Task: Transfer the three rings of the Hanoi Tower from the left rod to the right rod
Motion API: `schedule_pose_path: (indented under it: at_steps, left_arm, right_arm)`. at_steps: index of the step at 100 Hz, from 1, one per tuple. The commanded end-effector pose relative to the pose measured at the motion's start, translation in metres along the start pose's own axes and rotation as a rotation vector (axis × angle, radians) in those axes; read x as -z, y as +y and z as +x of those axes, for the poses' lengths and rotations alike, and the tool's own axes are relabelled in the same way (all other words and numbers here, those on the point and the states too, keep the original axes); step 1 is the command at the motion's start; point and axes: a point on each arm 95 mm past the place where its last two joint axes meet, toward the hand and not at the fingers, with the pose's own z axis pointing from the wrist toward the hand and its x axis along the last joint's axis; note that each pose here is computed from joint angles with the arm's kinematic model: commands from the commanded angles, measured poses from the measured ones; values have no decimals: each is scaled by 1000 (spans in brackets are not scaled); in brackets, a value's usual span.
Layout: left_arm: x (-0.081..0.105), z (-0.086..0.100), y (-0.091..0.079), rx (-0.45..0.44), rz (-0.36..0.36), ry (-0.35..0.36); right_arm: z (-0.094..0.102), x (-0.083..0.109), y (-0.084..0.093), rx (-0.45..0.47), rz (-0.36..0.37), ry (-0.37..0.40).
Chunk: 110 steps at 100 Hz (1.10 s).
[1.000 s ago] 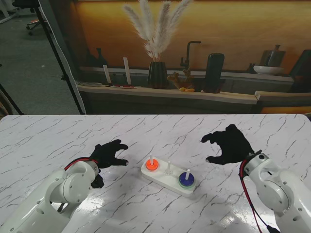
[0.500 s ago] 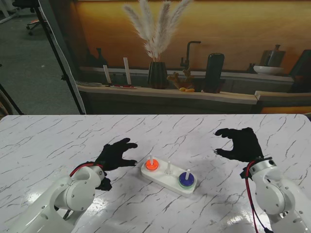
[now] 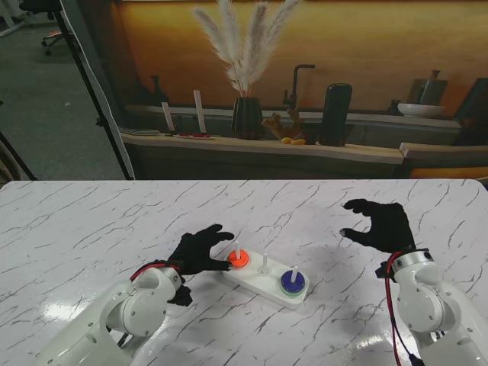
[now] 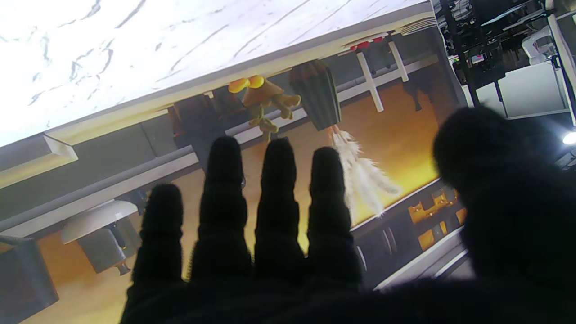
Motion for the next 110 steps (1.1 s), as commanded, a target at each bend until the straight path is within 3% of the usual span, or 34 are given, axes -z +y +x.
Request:
schedule_pose_path:
  at_steps: [1,47,110]
  left_arm:
    - [-2,6,7,19,-27,35]
    - [-10,7,20,6,-58,67]
    - [-16,5,27,5,-73,36]
  right_arm:
    - [0,2,-5,-11,8,-9]
    - [-2,4,-4,-27,6,-23]
    - [-2,5,-4,-41,0,-21]
